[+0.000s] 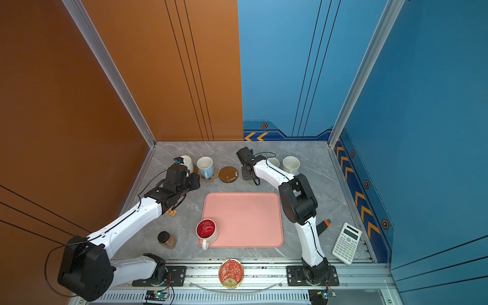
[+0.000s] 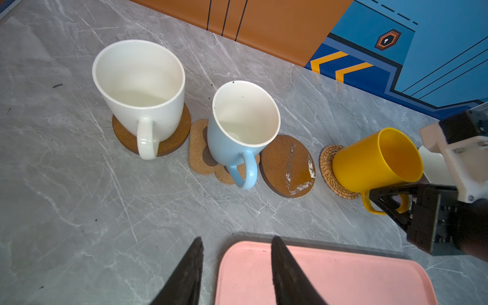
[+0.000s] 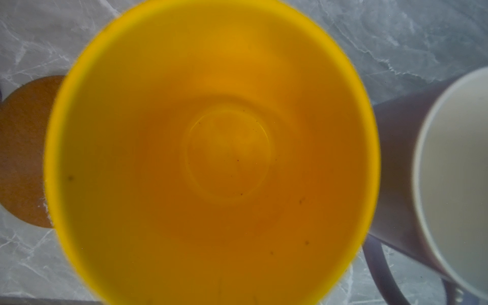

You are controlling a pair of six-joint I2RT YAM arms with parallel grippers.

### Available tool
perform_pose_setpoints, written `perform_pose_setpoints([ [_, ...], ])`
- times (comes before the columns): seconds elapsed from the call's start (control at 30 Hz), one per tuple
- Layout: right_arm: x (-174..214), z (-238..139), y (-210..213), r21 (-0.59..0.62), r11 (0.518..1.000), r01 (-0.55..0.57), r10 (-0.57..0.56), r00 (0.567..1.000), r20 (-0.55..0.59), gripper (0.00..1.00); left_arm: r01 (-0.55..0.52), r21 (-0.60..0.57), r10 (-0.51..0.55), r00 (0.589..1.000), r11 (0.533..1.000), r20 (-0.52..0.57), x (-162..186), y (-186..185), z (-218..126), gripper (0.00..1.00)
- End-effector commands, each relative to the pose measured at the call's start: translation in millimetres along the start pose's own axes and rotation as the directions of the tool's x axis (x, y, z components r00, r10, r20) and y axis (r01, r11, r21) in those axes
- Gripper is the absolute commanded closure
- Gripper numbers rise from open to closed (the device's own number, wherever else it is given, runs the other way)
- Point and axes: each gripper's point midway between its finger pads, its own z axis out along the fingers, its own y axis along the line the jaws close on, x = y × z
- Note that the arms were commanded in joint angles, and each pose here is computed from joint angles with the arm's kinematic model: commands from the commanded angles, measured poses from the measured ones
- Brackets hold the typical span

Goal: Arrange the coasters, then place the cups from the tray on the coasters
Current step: 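Lower the yellow mug onto the round woven coaster with the right gripper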

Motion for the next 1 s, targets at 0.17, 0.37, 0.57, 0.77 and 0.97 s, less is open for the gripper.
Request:
perform_pose_setpoints([
  [0.17,-9,-1,-3,-0.002,1.0,-0.019,0.019,0.999,0.043,1.0,-0.017,-0.013,0.017,1.0,1.0,0.023,-9,-1,-5,0.56],
  [0.37,-3,2,-4,0.0,1.0,-0.024,0.024,0.999,0.028,1.0,-0.021,-0.014,0.021,1.0,1.0,0.022,-9,-1,-5,0.56],
  [0.57,1,2,-6,0.003,1.0,-0.031,0.031,0.999,0.023,1.0,-0.02,-0.016,0.02,1.0,1.0,0.022,-9,0,-5,0.56],
  [0.77,3,-1,-9,0.01,0.999,-0.032,0.031,0.999,0.026,0.87,-0.021,-0.018,0.021,1.0,1.0,0.021,-8,1,-5,0.56],
  [0.97,3,-5,-10,0.009,0.999,-0.032,0.032,0.999,0.031,0.84,-0.021,-0.019,0.022,0.999,1.0,0.025,-9,2,-7,0.56],
])
